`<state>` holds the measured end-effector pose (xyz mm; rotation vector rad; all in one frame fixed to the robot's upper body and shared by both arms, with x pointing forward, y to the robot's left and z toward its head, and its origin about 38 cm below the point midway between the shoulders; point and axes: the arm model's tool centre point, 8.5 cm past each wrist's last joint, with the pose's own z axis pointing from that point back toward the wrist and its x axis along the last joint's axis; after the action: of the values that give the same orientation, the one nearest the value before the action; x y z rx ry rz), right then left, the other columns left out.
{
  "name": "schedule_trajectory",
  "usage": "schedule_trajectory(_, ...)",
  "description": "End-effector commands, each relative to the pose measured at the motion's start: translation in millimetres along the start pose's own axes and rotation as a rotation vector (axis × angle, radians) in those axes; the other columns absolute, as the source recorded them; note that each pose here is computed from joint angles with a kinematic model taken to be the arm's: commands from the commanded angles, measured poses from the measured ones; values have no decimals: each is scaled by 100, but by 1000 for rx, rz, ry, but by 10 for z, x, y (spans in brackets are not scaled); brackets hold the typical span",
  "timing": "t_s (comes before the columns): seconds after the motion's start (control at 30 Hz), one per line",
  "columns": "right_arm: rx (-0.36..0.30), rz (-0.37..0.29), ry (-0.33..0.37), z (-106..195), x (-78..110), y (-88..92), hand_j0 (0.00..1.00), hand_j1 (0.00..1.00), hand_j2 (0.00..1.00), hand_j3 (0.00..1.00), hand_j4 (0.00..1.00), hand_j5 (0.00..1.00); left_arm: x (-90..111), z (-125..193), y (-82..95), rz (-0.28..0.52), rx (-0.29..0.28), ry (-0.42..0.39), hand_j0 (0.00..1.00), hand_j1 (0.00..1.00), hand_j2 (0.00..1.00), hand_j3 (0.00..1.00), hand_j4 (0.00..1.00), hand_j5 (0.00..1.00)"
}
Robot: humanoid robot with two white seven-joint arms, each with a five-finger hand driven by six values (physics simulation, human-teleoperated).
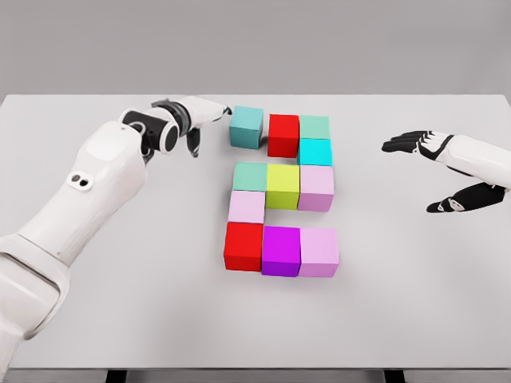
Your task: Assemble the squares on the desktop into the number 2
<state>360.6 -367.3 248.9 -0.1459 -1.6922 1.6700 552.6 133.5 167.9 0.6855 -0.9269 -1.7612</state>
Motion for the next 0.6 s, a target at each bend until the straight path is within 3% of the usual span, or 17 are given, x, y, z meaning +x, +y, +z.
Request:
schedule_trajectory(0.0, -4, -6, 0, 3, 1, -7, 100, 100, 100, 100, 100, 100, 15, -21, -42, -14, -12, -2, 100, 100, 100, 100, 100, 100)
schedule_trajectory(0.57, -4, -5, -1, -1, 0, -3, 100, 100, 100, 100, 100, 100, 48, -47, -82, -37, -26, -22, 100, 100, 100, 100, 100, 100)
